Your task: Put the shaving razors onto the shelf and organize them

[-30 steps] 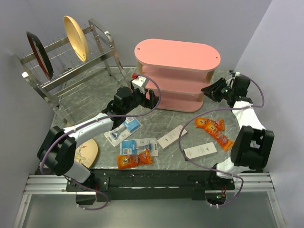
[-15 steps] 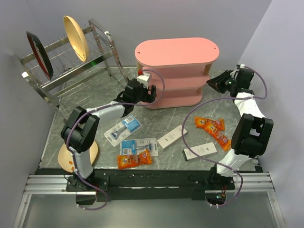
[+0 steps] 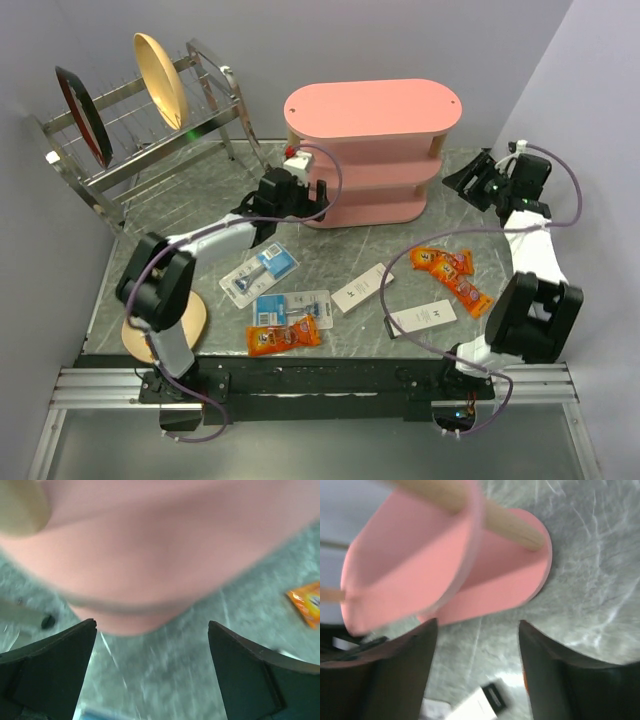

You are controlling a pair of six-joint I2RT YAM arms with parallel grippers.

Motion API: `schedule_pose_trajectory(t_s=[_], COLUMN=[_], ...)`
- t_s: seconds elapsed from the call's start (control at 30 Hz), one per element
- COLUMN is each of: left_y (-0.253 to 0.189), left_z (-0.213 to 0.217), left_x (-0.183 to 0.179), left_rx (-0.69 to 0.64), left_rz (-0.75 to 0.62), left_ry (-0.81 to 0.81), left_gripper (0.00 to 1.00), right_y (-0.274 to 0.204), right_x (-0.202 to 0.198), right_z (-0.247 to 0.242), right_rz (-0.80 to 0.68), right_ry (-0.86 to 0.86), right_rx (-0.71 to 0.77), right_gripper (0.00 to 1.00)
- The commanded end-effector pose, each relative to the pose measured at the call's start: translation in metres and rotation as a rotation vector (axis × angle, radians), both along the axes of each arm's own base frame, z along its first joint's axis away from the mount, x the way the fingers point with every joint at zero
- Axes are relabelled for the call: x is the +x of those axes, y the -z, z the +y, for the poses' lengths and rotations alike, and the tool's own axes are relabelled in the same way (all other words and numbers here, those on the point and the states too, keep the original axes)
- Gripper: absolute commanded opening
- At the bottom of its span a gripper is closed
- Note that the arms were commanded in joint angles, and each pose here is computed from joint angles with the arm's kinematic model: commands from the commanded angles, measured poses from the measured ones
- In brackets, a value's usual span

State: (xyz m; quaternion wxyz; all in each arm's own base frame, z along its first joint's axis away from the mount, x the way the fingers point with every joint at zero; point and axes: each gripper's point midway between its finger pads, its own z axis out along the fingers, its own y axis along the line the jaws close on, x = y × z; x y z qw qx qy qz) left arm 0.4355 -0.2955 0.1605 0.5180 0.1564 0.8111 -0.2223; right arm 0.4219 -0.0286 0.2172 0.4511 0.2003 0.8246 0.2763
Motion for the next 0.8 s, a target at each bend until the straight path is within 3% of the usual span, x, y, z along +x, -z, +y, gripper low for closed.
schedule_pose_trajectory(t_s=[0.0,0.13,0.27,0.37,0.53,0.63,0.77], left_y=[-0.038,-0.045,-0.027,-0.032,-0.014,0.004,0.019], left_z=[0.007,0.019,0.051,0.075,0.106,0.108,0.107], left_x=[-0.047,-0.085,-0.110,-0.118,-0.142,-0.147,-0.138], left_rx=[-0.056,-0.049,0.104,0.214,0.409,0.417,0.439], left_rz=[-0.004,0.013,0.102,0.089,0.201,0.283,0.270], left_ry=[0.048,0.102,0.082,0.085,0.220,0.271,0.283], left_gripper=[0.99,1.00,0.99,0.99,0.99,0.99,1.00], right_y=[-0.027,-0.016,-0.004,0.005,0.005,0.004,-0.006], right_x=[-0.040,-0.073,-0.101,-0.115,-0.118,-0.113,-0.106], right_z=[0.005,0.010,0.030,0.051,0.074,0.083,0.093], right_rz=[-0.058,-0.054,-0.057,-0.077,-0.086,-0.074,-0.099], right_ry=[-0.129,-0.256,-0.374,-0.464,-0.493,-0.506,-0.541], right_rx=[-0.240,-0.421,-0.545,-0.612,-0.546,-0.498,-0.497], right_gripper=[0.79,0.80,0.81,0.82,0.87,0.91,0.93])
